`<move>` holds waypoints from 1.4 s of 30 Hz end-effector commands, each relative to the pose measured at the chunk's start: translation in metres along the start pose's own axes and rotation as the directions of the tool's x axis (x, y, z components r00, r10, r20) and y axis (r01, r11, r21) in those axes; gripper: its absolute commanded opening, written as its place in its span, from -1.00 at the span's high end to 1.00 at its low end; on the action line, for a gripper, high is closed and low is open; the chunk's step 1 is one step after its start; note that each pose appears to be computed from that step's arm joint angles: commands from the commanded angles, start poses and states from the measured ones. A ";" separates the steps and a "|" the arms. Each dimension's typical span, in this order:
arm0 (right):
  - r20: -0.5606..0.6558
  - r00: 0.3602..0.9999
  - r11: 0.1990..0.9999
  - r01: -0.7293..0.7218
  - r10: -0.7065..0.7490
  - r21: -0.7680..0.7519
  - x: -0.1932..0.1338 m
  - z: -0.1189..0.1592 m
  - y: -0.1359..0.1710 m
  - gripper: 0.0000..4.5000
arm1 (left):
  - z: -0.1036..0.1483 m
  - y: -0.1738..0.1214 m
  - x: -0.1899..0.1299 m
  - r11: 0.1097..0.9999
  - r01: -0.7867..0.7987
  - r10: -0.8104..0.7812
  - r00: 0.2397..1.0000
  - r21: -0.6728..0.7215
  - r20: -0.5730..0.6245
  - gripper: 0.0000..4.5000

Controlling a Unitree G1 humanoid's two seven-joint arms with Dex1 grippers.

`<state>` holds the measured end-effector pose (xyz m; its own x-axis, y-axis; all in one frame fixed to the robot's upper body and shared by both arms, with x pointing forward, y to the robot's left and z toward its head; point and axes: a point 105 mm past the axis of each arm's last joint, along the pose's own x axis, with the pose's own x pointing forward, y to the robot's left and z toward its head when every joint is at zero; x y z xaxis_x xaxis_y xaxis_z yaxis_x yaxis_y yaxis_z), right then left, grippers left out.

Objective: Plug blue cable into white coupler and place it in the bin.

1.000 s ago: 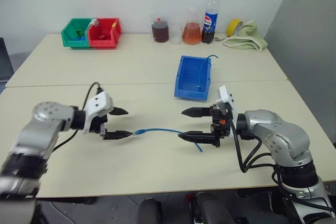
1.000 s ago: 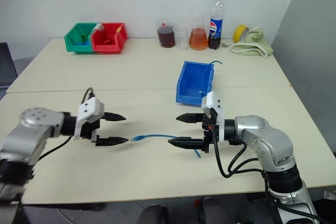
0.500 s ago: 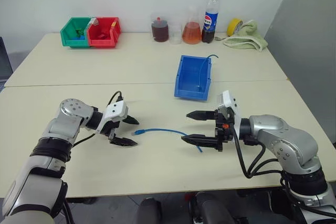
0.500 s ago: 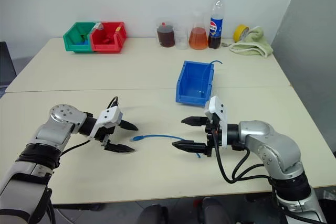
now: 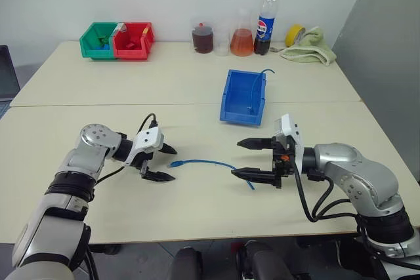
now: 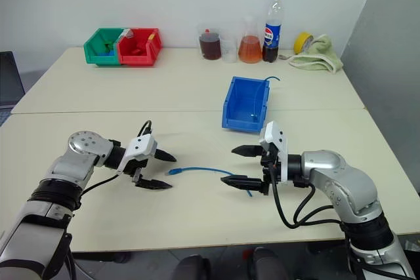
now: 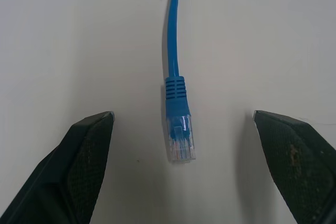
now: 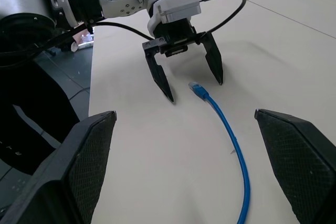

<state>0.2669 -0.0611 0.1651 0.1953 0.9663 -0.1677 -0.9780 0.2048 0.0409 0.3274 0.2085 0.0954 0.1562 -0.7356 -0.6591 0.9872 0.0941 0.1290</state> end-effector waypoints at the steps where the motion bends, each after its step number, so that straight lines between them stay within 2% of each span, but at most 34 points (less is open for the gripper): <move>1: 0.019 1.000 0.998 -0.011 0.012 -0.057 0.000 0.011 0.001 -1.00 | -0.005 -0.005 0.000 0.999 0.029 -0.029 1.000 -0.014 -0.011 -0.58; 6: 0.021 1.000 0.999 -0.002 0.003 -0.054 -0.001 0.011 0.000 -1.00 | -0.012 -0.008 -0.007 0.999 0.034 -0.035 0.999 -0.030 -0.037 -0.17; 17: 0.020 1.000 0.999 -0.001 0.003 -0.053 0.000 0.010 0.000 -1.00 | -0.021 -0.016 -0.010 0.998 0.040 -0.042 0.997 -0.050 -0.058 0.87; 23: 0.025 1.000 0.998 -0.004 0.006 -0.056 0.002 0.011 -0.001 -1.00 | -0.011 -0.008 -0.008 0.998 -0.017 0.016 1.000 -0.053 -0.010 0.90; 31: 0.117 0.993 1.000 -0.004 0.004 0.000 -0.002 0.034 0.010 -1.00 | 0.041 -0.008 -0.018 0.983 -0.108 0.137 0.970 -0.148 0.200 0.90; 36: 0.203 0.979 0.991 -0.051 0.024 0.126 -0.009 0.054 0.021 -1.00 | 0.085 -0.011 -0.019 0.952 -0.168 0.254 0.901 -0.256 0.353 0.90; 42: 0.241 0.971 0.975 -0.064 0.011 0.213 -0.010 0.061 0.021 -1.00 | 0.126 -0.011 -0.012 0.899 -0.157 0.367 0.779 -0.408 0.509 0.90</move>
<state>0.2527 -0.0576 0.2166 0.2094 0.9770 0.0408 -0.9446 0.1913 0.2668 0.3119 0.1384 0.1759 0.4314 -0.8847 -0.1766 0.8921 0.4475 -0.0621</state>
